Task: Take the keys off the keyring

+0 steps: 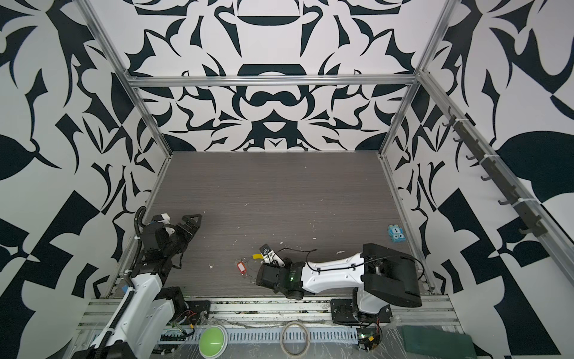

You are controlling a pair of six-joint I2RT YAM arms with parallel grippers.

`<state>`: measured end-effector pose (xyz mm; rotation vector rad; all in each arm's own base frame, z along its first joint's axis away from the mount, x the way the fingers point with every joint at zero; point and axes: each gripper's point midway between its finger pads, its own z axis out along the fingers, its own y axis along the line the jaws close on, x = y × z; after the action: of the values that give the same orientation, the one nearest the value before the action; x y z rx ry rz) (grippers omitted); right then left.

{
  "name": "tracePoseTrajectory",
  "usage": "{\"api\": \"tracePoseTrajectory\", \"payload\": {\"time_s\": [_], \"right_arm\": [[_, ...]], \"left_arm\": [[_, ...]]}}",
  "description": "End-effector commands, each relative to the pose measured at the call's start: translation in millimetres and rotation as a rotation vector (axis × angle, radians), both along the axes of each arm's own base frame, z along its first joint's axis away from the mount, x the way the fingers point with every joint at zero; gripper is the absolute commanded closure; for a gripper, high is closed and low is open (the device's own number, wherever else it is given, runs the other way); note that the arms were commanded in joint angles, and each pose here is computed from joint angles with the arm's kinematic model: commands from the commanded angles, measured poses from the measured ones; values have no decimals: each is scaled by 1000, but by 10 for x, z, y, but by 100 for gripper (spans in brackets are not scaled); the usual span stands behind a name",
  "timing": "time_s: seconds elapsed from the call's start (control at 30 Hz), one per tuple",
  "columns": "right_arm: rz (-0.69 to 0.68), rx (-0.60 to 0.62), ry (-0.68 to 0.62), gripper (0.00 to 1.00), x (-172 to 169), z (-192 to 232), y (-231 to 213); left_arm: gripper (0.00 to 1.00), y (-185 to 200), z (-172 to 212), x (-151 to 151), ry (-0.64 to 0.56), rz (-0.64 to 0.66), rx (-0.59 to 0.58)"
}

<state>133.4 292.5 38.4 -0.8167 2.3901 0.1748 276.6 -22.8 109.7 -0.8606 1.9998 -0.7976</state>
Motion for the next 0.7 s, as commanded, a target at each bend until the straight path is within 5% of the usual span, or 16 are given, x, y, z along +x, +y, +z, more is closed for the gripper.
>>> {"api": "tracePoseTrajectory", "payload": {"time_s": [0.0,0.3,0.43,0.67], "right_arm": [[37,55,-86,100,117,299,61],[166,280,-65,100,275,811,204],[226,413,-41,100,310,1067,211],[253,603,-55,100,426,1515,107]], "left_arm": [[0,-59,84,6,-47,-23,-26],[1,-386,731,-42,-240,-130,-137],[0,-679,1004,-140,-254,-268,-140],[14,-1224,1304,-245,-312,-555,-203]]}}
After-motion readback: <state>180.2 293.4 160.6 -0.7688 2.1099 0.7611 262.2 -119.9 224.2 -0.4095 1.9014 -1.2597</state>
